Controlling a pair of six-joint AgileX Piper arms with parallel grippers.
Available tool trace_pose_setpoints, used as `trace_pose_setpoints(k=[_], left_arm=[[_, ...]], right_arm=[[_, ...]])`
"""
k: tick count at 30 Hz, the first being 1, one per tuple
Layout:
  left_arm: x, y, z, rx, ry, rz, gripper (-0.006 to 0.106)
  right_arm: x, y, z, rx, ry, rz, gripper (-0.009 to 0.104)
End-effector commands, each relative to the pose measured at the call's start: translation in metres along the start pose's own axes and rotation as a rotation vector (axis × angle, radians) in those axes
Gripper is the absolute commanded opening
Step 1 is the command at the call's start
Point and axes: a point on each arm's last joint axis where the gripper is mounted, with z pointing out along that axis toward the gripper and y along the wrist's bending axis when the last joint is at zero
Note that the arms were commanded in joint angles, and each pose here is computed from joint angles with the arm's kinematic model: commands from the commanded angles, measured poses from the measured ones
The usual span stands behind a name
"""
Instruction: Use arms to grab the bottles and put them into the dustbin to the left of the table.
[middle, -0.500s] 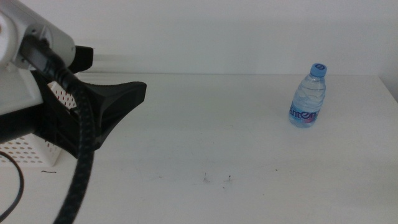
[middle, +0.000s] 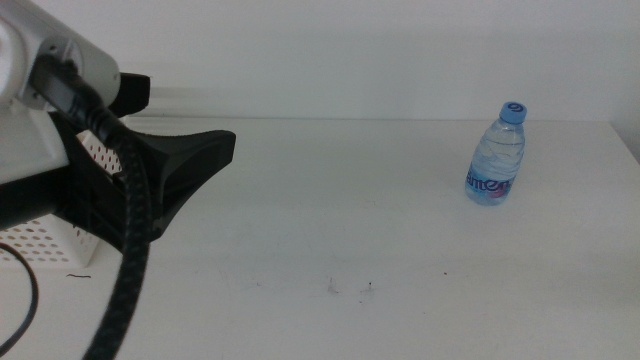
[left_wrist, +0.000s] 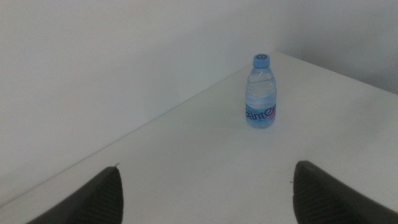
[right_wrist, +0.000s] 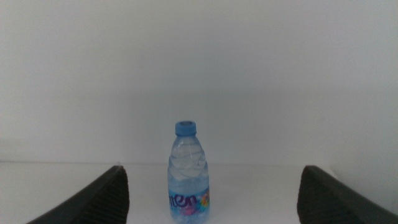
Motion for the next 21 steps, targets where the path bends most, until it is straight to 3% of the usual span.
trace_pose_setpoints(k=[1, 21], left_arm=[[-0.002, -0.001, -0.002, 0.007, -0.019, -0.012, 0.094], [-0.002, -0.001, -0.002, 0.006, -0.021, -0.010, 0.094]], right_arm=[[0.001, -0.001, 0.007, 0.006, 0.006, 0.014, 0.093], [0.031, -0.005, 0.065, 0.048, 0.151, -0.005, 0.093]])
